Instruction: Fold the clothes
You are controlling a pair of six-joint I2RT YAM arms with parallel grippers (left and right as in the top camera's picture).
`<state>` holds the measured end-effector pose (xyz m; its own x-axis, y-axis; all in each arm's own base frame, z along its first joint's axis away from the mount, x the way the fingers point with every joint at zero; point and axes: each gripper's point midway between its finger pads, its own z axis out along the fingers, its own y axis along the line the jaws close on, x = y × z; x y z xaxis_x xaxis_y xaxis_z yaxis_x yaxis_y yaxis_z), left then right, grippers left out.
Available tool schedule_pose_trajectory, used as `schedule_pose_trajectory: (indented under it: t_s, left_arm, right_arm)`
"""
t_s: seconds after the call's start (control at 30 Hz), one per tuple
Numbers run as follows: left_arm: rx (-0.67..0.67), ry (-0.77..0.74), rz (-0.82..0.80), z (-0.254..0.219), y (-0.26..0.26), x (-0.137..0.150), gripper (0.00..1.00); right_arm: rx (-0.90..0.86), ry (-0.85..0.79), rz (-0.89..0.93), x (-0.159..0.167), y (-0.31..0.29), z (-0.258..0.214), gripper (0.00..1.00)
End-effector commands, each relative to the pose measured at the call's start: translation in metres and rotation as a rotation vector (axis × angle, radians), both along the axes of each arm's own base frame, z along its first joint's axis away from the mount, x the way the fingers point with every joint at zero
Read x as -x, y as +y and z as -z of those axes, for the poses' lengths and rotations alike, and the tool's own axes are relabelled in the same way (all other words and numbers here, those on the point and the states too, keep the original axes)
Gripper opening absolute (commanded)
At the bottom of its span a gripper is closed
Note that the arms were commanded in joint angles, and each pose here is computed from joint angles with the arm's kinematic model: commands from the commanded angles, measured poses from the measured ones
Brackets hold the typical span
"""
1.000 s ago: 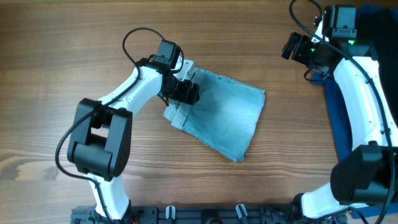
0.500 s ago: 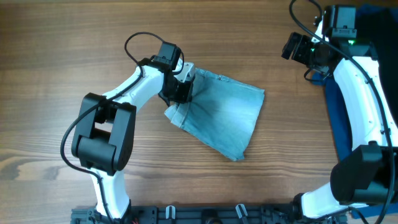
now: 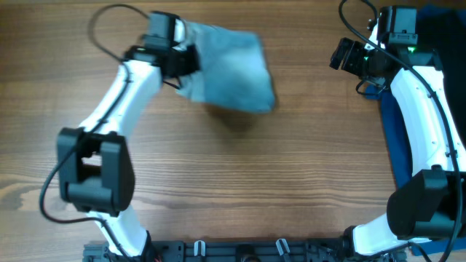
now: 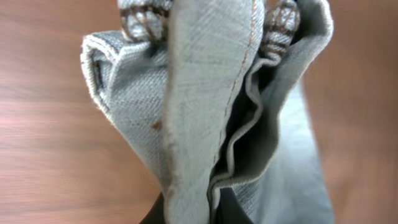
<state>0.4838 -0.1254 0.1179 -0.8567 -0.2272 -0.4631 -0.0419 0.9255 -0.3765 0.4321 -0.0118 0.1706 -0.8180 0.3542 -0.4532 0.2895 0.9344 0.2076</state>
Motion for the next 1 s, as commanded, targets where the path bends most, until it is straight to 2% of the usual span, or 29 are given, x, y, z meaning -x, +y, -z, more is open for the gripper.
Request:
schedule_pose_trajectory:
  t_s: [0.0, 0.13, 0.3, 0.47, 0.6, 0.7, 0.87, 0.97]
  left_arm:
    - [0.042, -0.129, -0.250, -0.053, 0.085, -0.028, 0.04]
    - [0.038, -0.115, -0.419, -0.050, 0.168, -0.026, 0.04]
    - [0.027, -0.077, -0.632, -0.036, 0.273, -0.004, 0.04]
    - [0.052, 0.006, -0.771, -0.002, 0.325, 0.017, 0.04]
    - [0.176, 0.172, -0.989, 0.045, 0.342, 0.043, 0.04]
    - [0.227, 0.266, -1.086, 0.076, 0.337, 0.062, 0.04]
    - [0.292, 0.419, -1.181, 0.117, 0.309, 0.095, 0.04]
    - [0.290, 0.471, -1.183, 0.130, 0.299, 0.109, 0.04]
  right_arm:
    - [0.018, 0.000, 0.005, 0.000, -0.002, 0.001, 1.00]
    - [0.018, 0.000, 0.005, 0.000, -0.002, 0.001, 0.99]
    - [0.019, 0.000, 0.005, 0.000, -0.002, 0.001, 0.99]
    - [0.018, 0.000, 0.005, 0.000, -0.002, 0.001, 0.99]
    - [0.019, 0.000, 0.005, 0.000, -0.002, 0.001, 0.99]
    - [0.019, 0.000, 0.005, 0.000, -0.002, 0.001, 0.99]
    - [0.019, 0.000, 0.005, 0.000, -0.002, 0.001, 0.99]
    - [0.018, 0.000, 0.005, 0.000, -0.002, 0.001, 0.99]
